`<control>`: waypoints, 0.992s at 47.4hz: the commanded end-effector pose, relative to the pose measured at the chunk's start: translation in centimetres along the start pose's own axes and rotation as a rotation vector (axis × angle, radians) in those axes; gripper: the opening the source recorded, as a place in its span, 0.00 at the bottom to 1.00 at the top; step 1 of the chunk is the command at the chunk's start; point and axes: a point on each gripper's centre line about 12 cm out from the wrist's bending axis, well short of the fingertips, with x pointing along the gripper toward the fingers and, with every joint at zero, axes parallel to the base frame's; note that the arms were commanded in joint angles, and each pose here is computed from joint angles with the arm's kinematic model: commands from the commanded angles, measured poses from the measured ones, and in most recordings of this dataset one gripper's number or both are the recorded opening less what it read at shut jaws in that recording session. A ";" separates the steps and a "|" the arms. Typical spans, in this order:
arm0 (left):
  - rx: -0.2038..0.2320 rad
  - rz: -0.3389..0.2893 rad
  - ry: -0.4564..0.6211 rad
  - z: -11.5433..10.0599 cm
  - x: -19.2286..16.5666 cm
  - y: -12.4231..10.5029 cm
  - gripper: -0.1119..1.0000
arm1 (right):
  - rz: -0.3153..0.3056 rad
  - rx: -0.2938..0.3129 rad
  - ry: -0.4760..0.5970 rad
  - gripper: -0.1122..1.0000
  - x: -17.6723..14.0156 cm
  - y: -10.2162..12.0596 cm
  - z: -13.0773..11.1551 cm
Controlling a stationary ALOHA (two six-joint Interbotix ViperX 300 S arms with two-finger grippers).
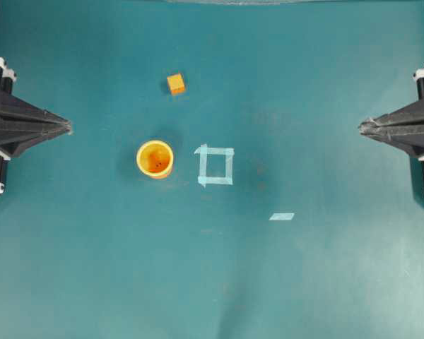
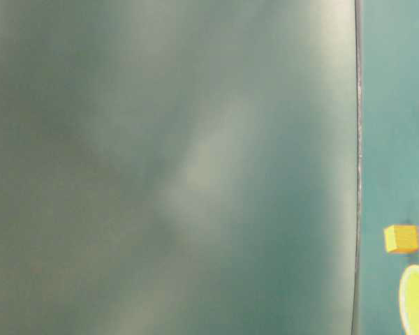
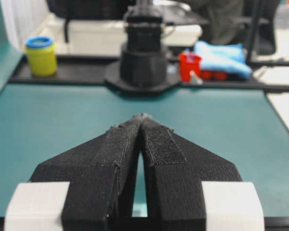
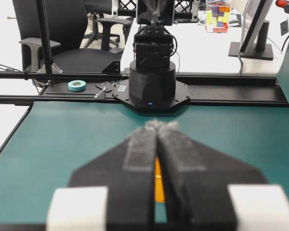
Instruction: Lift the orange block with right arm.
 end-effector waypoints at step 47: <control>-0.006 0.000 0.101 0.2 0.5 0.0 0.10 | -0.003 0.021 0.199 0.29 8.0 0.0 3.7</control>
